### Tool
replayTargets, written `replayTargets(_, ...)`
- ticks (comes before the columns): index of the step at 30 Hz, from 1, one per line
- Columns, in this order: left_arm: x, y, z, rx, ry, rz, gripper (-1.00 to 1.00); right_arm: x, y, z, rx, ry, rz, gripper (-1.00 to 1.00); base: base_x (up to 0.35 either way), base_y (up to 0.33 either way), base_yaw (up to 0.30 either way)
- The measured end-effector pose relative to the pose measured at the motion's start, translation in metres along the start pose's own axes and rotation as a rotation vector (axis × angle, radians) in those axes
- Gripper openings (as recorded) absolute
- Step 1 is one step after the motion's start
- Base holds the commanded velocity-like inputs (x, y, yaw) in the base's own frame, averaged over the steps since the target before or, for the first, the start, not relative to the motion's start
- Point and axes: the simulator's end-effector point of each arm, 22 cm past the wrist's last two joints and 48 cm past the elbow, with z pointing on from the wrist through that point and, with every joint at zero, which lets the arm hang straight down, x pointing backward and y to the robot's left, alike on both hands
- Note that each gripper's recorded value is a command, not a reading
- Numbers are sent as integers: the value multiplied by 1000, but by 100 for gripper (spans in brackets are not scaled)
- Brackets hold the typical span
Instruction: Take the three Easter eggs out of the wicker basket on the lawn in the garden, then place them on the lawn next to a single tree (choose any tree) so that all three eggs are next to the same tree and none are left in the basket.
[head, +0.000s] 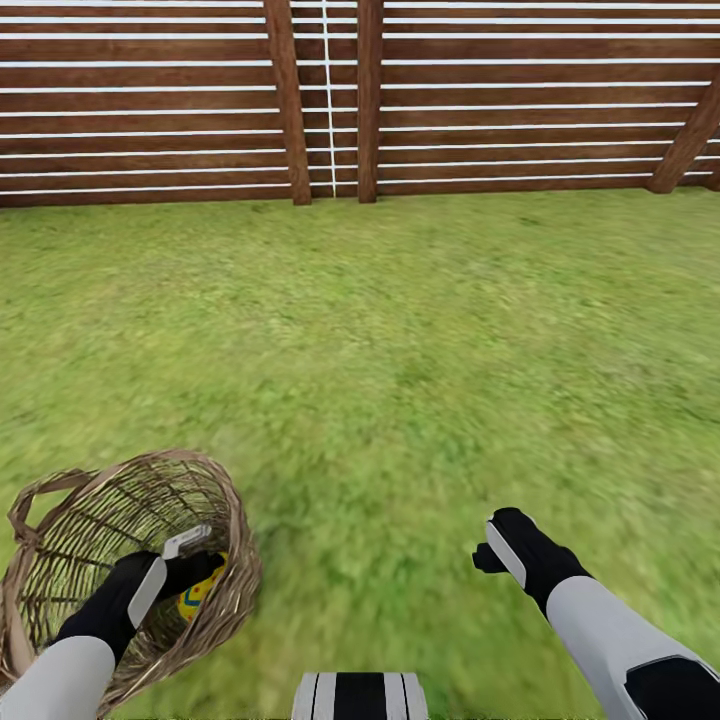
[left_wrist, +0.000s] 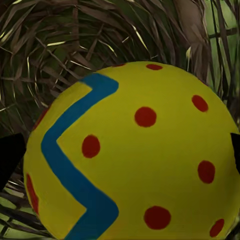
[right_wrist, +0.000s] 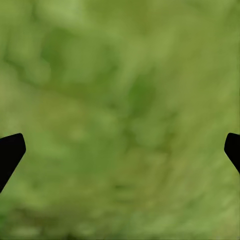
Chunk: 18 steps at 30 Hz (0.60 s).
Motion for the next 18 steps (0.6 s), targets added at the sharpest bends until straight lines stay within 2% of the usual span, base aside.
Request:
replayTargets(6,-1,-1,2,6,-2,-2,100,3,1,4,0,8,-2,100,0,0,0)
replayTargets(7,-1,-1,2,6,-3,0,-100,3,1,4,0,8,-2,100,0,0,0)
replayTargets(12,-10,3,4,-4,-58,3,-100,3,0,4,0,8,-1,100,0,0,0)
replayTargets(18,-10,3,4,-7,-61,8,-100,3,1,4,0,8,-2,100,0,0,0)
